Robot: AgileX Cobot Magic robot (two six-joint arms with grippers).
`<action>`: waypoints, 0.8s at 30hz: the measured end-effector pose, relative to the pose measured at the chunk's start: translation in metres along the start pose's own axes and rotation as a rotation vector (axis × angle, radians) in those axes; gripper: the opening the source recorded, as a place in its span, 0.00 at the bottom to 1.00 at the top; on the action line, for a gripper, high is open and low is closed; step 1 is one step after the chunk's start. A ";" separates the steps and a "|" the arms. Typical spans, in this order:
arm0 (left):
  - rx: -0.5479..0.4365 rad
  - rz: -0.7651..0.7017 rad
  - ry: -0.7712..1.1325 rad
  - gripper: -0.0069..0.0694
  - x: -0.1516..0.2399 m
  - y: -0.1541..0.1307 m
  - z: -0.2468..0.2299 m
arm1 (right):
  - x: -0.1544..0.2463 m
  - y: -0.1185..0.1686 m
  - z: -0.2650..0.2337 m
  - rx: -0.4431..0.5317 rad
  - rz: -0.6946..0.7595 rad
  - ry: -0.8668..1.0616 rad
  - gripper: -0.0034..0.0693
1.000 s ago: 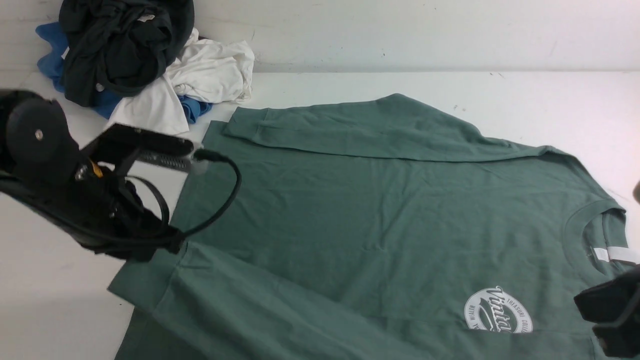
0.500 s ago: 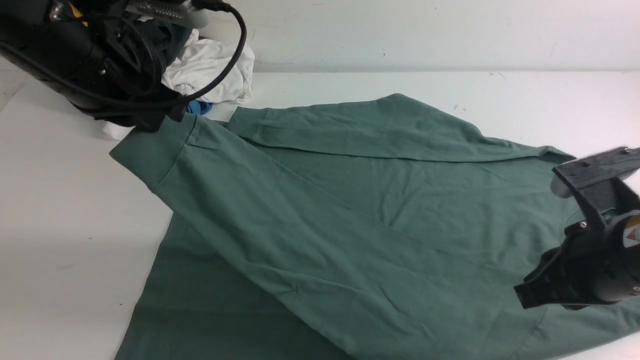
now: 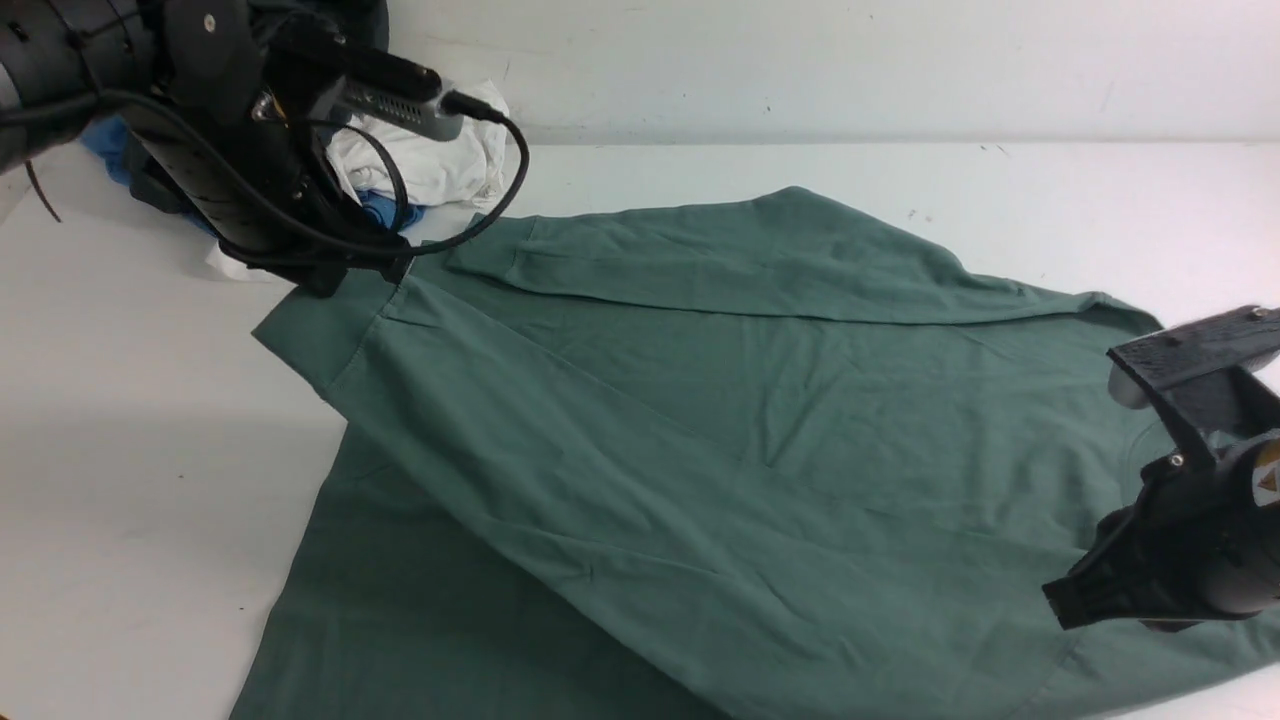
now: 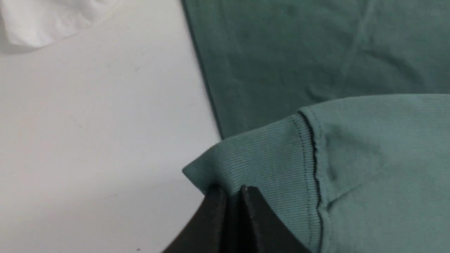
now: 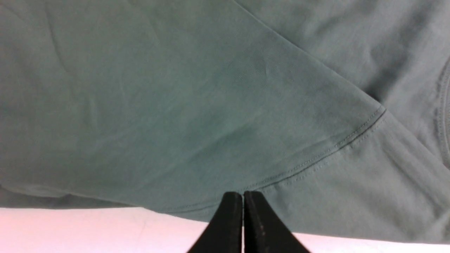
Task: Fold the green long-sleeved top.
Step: Use the left arm to drag and place the cuff at the centered position on the left edge of the fabric, then use the left arm to clamp the cuff farthest from it
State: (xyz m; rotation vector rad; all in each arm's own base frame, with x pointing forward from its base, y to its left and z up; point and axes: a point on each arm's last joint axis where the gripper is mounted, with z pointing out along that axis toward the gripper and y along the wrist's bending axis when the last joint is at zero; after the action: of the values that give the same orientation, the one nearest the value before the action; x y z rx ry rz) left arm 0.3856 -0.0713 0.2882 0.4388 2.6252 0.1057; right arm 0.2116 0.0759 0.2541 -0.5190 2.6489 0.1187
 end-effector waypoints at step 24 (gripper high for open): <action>0.046 -0.173 -0.080 0.66 -0.081 0.002 0.073 | -0.037 -0.001 -0.069 0.021 -0.002 -0.184 0.34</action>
State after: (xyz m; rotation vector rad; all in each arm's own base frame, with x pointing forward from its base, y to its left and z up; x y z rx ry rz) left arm 0.4882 -0.0964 0.2592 0.2251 2.5774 -0.0275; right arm 0.2148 0.0758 0.3323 -0.4798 2.4676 0.1308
